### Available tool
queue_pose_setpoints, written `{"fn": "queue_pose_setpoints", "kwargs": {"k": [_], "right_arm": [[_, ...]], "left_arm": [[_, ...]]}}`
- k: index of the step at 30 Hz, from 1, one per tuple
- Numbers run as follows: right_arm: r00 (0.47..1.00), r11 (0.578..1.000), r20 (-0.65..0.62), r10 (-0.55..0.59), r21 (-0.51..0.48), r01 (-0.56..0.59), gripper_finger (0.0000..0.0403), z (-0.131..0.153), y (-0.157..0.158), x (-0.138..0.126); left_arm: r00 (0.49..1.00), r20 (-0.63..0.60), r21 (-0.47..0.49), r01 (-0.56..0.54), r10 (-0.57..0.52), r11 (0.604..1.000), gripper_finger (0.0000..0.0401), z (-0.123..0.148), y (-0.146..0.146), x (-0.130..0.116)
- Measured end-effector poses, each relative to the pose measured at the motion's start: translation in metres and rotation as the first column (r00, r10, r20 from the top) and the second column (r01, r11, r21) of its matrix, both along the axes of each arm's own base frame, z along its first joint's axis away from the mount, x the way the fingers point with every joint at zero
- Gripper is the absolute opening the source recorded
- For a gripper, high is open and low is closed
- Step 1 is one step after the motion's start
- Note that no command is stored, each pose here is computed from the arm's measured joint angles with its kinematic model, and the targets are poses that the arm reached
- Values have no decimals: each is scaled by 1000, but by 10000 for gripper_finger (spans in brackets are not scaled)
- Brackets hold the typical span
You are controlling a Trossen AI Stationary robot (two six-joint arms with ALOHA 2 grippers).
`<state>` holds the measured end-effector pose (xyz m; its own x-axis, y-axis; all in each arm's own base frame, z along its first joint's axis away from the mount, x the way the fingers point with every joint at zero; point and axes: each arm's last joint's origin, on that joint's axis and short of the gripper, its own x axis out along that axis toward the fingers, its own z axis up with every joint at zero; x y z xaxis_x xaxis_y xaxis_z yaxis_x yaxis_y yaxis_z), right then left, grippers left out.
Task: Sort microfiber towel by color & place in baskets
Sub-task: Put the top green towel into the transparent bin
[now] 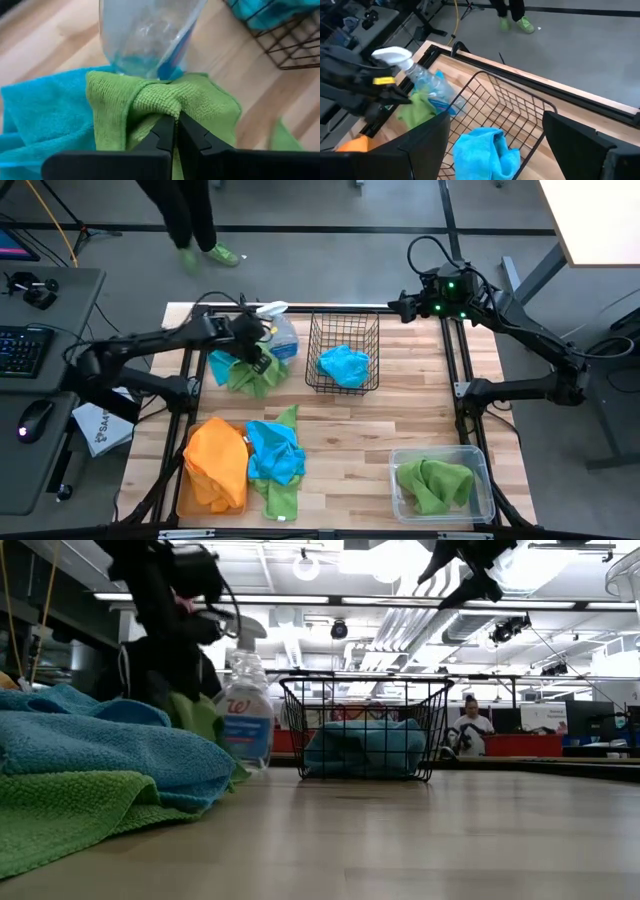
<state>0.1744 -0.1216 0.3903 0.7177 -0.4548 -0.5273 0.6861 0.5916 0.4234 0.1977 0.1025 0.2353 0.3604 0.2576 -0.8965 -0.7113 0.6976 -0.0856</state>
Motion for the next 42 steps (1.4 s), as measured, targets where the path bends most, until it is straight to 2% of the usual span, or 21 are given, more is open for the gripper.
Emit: {"fn": "queue_pose_setpoints", "kwargs": {"k": [7,14,19,26,34,42], "right_arm": [[999,999,-8,32,-14,-32,314,0,1,0],[999,998,-21,47,-34,-47,314,0,1,0],[999,998,-23,49,-38,-50,314,0,1,0],[998,997,-29,56,-48,-57,314,0,1,0],[998,997,-29,56,-48,-57,314,0,1,0],[997,996,-35,62,-57,-64,314,0,1,0]], "left_arm": [[993,-120,-103,-33,21,994,0,-32,5,16],[995,-101,-126,-21,8,992,0,-24,-13,15],[986,-165,-144,-7,-17,990,0,-21,-24,8],[977,-213,-156,-9,-25,988,0,-29,-23,11],[940,-331,-244,1,-85,970,0,-45,-25,11],[930,-324,-334,62,-176,941,0,-31,-46,0]]}}
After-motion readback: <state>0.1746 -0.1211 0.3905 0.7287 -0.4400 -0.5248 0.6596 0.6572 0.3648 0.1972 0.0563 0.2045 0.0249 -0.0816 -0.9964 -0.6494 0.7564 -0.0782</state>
